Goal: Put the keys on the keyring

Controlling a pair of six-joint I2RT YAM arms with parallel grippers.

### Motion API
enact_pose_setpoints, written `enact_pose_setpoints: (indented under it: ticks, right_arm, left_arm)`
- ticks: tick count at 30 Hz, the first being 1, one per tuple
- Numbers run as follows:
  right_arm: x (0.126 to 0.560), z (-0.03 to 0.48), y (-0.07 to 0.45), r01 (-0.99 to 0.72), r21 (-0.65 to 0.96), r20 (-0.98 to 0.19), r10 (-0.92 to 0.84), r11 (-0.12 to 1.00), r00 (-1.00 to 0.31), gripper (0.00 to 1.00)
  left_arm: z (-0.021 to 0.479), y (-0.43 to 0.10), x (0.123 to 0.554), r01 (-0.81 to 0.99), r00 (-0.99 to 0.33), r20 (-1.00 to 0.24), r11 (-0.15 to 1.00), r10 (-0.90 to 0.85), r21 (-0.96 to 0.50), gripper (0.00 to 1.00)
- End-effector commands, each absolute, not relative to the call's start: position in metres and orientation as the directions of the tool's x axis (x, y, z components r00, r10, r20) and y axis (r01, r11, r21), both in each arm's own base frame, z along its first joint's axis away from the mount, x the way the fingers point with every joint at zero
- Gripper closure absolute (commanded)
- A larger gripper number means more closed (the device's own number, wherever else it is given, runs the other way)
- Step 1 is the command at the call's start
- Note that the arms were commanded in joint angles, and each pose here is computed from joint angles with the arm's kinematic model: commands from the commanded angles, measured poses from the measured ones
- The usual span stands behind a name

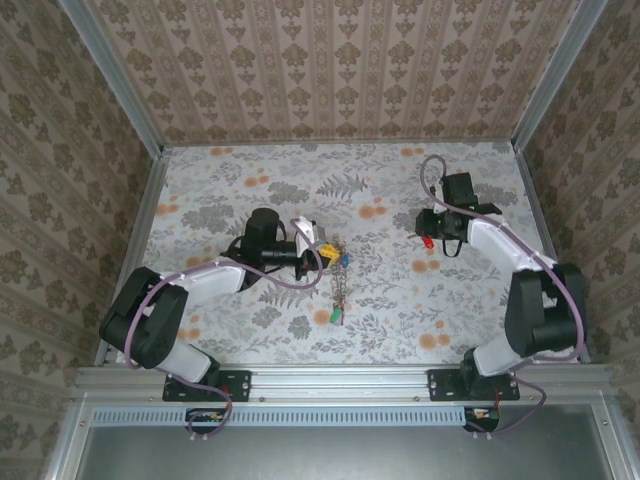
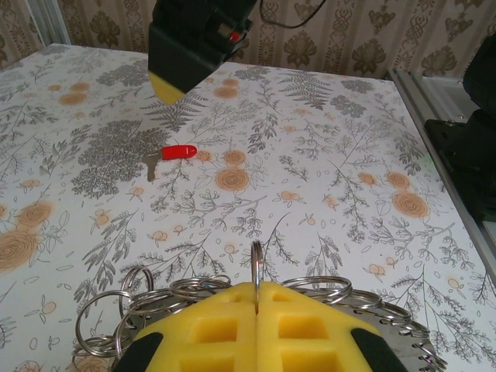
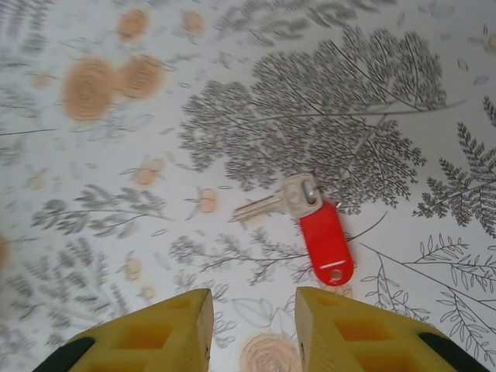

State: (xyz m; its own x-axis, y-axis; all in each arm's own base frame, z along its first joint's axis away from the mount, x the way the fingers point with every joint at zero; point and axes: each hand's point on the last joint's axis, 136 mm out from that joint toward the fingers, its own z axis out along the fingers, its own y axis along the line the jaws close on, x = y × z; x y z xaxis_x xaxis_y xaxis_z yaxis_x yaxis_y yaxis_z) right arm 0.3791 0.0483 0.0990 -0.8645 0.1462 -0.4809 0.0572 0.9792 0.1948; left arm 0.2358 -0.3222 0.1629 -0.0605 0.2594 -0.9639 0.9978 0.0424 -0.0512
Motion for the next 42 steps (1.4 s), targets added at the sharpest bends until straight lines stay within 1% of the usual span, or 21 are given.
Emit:
enact_pose_setpoints:
  ticks: [1, 5, 7, 9, 13, 16, 22, 29, 39, 42]
  right_arm:
    - [0.382, 0.089, 0.032, 0.145, 0.163, -0.418, 0.201, 0.976, -0.886, 0.65]
    - [0.397, 0.079, 0.023, 0.155, 0.144, -0.389, 0.2, 0.977, -0.899, 0.66]
    - [0.396, 0.07, 0.019, 0.161, 0.115, -0.346, 0.191, 0.98, -0.919, 0.65]
    - [0.4, 0.062, 0.021, 0.149, 0.128, -0.312, 0.182, 0.981, -0.933, 0.66]
    - [0.406, 0.053, 0.022, 0.139, 0.122, -0.287, 0.169, 0.983, -0.943, 0.65]
    - [0.407, 0.042, 0.022, 0.13, 0.111, -0.244, 0.154, 0.985, -0.958, 0.66]
    - [0.41, 0.035, 0.012, 0.117, 0.052, -0.235, 0.126, 0.992, -0.964, 0.66]
    - [0.414, 0.026, 0.019, 0.079, 0.084, -0.209, 0.095, 0.993, -0.973, 0.69]
    - [0.417, 0.022, 0.014, 0.055, 0.05, -0.203, 0.064, 0.997, -0.977, 0.83]
    - [0.415, 0.021, 0.016, 0.052, 0.062, -0.197, 0.063, 0.997, -0.978, 0.81]
  left_arm:
    - [0.18, -0.323, 0.232, 1.0, -0.022, -0.978, 0.021, 0.209, -0.018, 1.0]
    - [0.18, -0.324, 0.23, 1.0, -0.027, -0.978, 0.018, 0.209, -0.024, 1.0]
    - [0.18, -0.324, 0.229, 1.0, -0.024, -0.978, 0.017, 0.208, -0.021, 1.0]
    - [0.181, -0.324, 0.228, 1.0, -0.023, -0.978, 0.019, 0.208, -0.02, 1.0]
    - [0.183, -0.325, 0.228, 1.0, -0.024, -0.978, 0.02, 0.205, -0.02, 1.0]
    - [0.184, -0.326, 0.227, 1.0, -0.022, -0.979, 0.018, 0.205, -0.019, 1.0]
    - [0.187, -0.326, 0.226, 1.0, -0.018, -0.979, 0.019, 0.203, -0.014, 1.0]
    - [0.188, -0.326, 0.226, 1.0, -0.019, -0.979, 0.015, 0.205, -0.016, 1.0]
    - [0.188, -0.327, 0.224, 1.0, -0.026, -0.978, 0.013, 0.208, -0.024, 1.0]
    - [0.188, -0.327, 0.225, 1.0, -0.024, -0.978, 0.014, 0.209, -0.022, 1.0]
